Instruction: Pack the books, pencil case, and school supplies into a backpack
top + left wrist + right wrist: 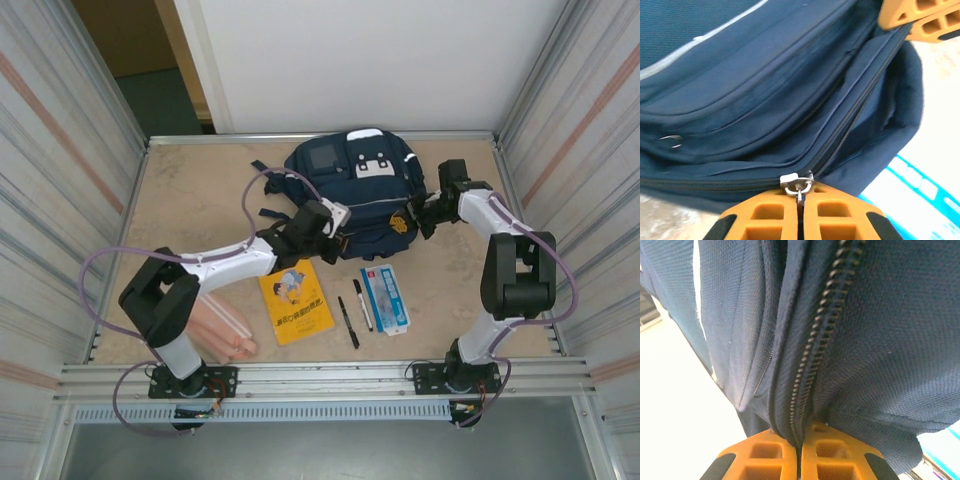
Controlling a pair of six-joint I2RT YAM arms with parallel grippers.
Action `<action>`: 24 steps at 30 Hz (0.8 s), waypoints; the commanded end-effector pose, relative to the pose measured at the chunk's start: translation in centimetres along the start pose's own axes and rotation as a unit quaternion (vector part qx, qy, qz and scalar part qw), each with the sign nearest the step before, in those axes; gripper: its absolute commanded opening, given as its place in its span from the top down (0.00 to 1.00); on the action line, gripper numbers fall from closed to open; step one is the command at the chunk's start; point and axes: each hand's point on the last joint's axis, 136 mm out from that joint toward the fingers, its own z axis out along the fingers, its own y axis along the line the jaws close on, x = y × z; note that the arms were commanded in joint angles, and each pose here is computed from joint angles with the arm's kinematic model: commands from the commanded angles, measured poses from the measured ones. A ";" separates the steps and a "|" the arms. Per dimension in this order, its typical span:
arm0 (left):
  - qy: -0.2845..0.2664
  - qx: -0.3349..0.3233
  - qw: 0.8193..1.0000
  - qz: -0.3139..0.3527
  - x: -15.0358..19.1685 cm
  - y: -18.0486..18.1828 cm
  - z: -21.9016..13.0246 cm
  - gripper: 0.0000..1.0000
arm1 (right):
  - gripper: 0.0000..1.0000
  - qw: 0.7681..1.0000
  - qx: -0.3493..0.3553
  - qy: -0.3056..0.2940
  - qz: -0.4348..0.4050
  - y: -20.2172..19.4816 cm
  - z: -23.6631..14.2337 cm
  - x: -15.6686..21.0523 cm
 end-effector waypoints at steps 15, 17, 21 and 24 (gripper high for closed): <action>-0.018 0.083 0.996 0.002 -4.6 -4.0 -0.3 1.00 | 0.04 0.984 0.076 -0.078 0.140 0.1 -1.3 4.7; -0.024 0.110 0.994 0.004 -5.2 -5.7 -0.1 1.00 | 0.04 0.981 0.078 -0.061 0.169 -0.5 -0.7 5.9; -0.032 0.143 0.989 0.009 -6.2 -8.1 0.2 1.00 | 0.07 0.977 0.094 -0.073 0.177 -1.3 -0.2 6.3; -0.047 0.163 0.985 0.011 -6.7 -9.1 0.2 1.00 | 0.20 0.976 0.101 -0.074 0.178 -1.5 0.4 6.0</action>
